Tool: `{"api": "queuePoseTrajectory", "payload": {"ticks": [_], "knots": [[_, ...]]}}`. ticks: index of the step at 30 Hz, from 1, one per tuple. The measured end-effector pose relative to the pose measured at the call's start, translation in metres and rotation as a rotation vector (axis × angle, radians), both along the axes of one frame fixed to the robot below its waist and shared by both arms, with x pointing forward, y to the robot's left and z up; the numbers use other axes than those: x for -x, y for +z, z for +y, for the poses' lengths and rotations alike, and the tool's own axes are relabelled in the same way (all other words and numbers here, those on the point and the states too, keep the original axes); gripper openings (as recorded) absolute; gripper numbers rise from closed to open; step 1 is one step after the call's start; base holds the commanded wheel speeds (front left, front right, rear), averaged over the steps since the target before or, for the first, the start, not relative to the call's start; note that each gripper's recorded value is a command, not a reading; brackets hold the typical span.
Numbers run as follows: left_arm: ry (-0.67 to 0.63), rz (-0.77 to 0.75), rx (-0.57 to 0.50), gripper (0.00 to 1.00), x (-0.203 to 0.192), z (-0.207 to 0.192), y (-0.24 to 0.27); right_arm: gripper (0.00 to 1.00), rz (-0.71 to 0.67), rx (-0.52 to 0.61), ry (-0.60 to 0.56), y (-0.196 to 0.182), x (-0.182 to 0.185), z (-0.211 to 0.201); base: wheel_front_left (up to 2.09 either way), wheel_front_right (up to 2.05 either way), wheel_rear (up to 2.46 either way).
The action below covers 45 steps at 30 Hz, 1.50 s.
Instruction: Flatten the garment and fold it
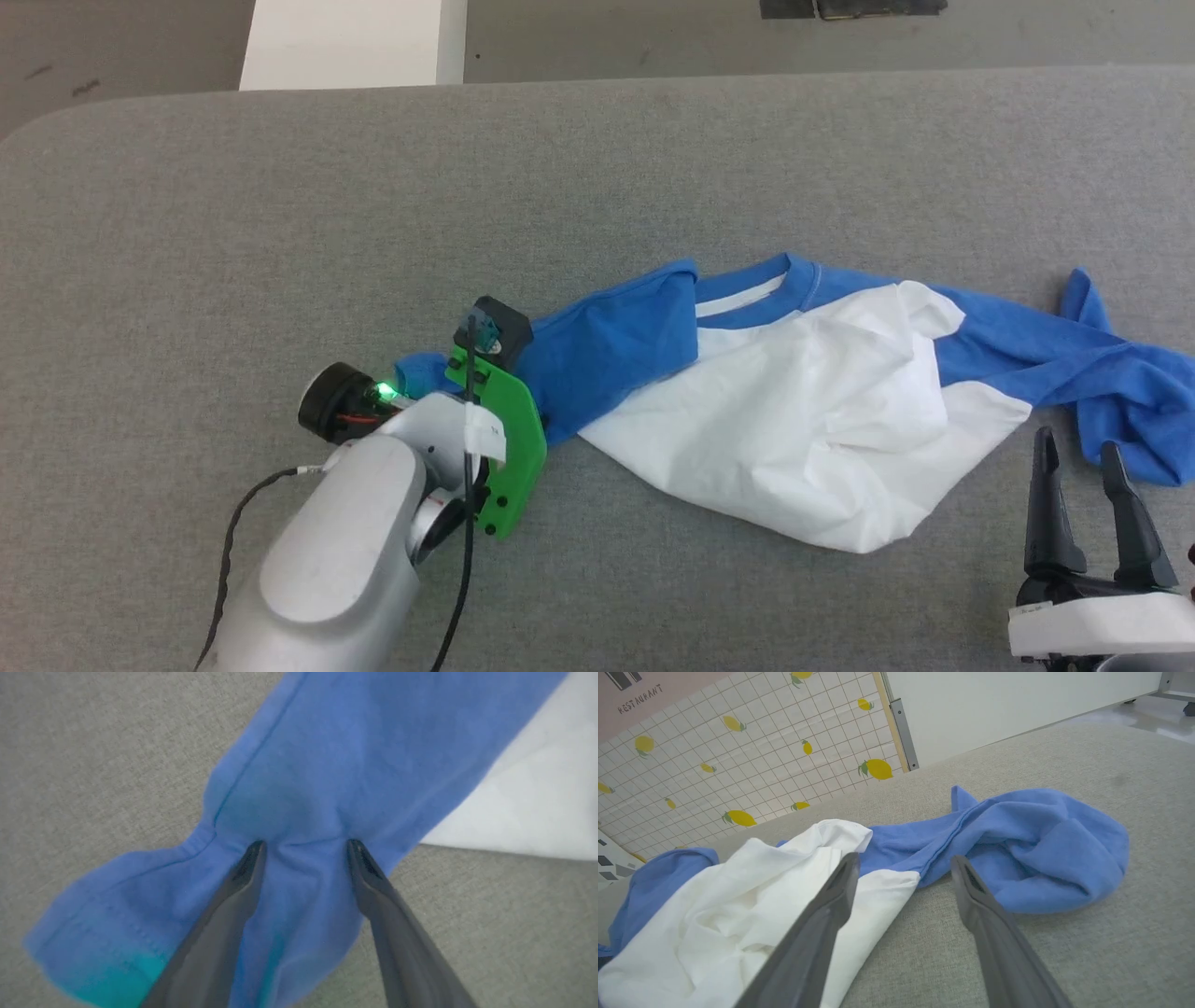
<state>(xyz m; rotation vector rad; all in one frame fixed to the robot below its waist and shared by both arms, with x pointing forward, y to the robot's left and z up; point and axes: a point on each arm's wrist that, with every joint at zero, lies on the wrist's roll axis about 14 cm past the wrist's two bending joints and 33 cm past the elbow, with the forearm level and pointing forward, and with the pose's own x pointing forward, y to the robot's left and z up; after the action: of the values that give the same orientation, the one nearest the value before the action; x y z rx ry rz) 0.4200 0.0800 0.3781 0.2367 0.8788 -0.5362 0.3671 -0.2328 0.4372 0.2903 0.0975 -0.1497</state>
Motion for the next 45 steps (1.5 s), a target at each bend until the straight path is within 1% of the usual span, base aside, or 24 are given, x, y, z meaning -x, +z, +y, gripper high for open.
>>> {"api": "queuePoseTrajectory", "payload": {"ticks": [2,5,7,9,13,15,16,18,20,24,26,28,30,33,34,35,37,40,43,45], "knots": [[0.003,0.010,0.011,0.00,-0.001,-0.002,-0.001,1.00,-0.001,0.001,-0.002,0.000,-0.001,-0.001,0.00,0.00,0.00],[0.020,0.020,0.057,0.00,0.000,-0.006,0.002,1.00,-0.007,0.001,0.001,0.002,-0.002,0.000,0.00,0.00,0.00],[0.040,-0.005,0.102,0.00,-0.003,-0.007,0.011,1.00,-0.011,-0.001,0.009,0.003,-0.004,0.003,0.00,0.00,0.00],[0.065,-0.043,0.169,0.00,-0.006,-0.009,0.023,1.00,-0.017,-0.004,0.018,0.004,-0.005,0.006,0.00,0.00,0.00],[0.140,-0.213,0.352,0.00,-0.018,-0.005,0.074,1.00,-0.036,-0.008,0.033,0.010,-0.008,0.011,0.00,0.00,0.00],[0.208,-0.314,0.418,0.00,-0.020,0.014,0.101,1.00,-0.042,-0.009,0.042,0.012,-0.008,0.013,0.00,0.00,0.00],[0.247,-0.349,0.431,0.00,-0.020,0.026,0.109,1.00,-0.043,-0.010,0.046,0.012,-0.008,0.014,0.00,0.00,0.00],[0.352,-0.415,0.421,0.00,-0.010,0.062,0.119,1.00,-0.039,-0.013,0.057,0.011,-0.007,0.018,0.00,0.00,0.00],[0.470,-0.436,0.428,0.00,0.006,0.093,0.120,1.00,-0.036,-0.018,0.067,0.010,-0.006,0.022,0.00,0.00,0.00],[0.707,-0.379,0.421,0.00,0.056,0.142,0.090,1.00,-0.039,-0.024,0.088,0.011,-0.007,0.029,0.00,0.00,0.00],[0.793,-0.338,0.368,0.00,0.081,0.164,0.068,1.00,-0.035,-0.025,0.097,0.010,-0.006,0.032,0.00,0.00,0.00],[0.862,-0.260,0.333,0.00,0.109,0.175,0.040,1.00,-0.033,-0.027,0.106,0.009,-0.007,0.034,0.00,0.00,0.00],[0.907,-0.193,0.341,0.00,0.126,0.172,0.021,1.00,-0.031,-0.022,0.112,0.009,-0.007,0.036,0.00,0.00,0.00],[0.939,-0.171,0.366,0.00,0.136,0.168,0.010,1.00,-0.028,-0.015,0.119,0.010,-0.008,0.037,0.00,0.00,0.00],[0.947,-0.174,0.373,0.40,0.138,0.167,0.008,1.00,-0.024,-0.012,0.124,0.010,-0.008,0.038,0.00,0.00,0.00],[0.952,-0.182,0.379,1.00,0.139,0.167,0.007,1.00,-0.024,-0.011,0.129,0.010,-0.008,0.039,0.00,0.00,0.00],[0.963,-0.205,0.399,1.00,0.138,0.167,0.010,1.00,-0.024,-0.012,0.139,0.011,-0.009,0.042,0.00,0.00,0.00],[0.937,-0.251,0.434,1.00,0.130,0.164,0.023,1.00,-0.028,-0.012,0.150,0.014,-0.009,0.045,0.00,0.00,0.00],[0.872,-0.327,0.478,1.00,0.112,0.158,0.050,1.00,-0.030,-0.014,0.160,0.015,-0.009,0.048,0.00,0.00,0.00],[0.804,-0.373,0.510,1.00,0.098,0.148,0.074,1.00,-0.030,-0.016,0.164,0.015,-0.009,0.050,0.00,0.00,0.00]]}}
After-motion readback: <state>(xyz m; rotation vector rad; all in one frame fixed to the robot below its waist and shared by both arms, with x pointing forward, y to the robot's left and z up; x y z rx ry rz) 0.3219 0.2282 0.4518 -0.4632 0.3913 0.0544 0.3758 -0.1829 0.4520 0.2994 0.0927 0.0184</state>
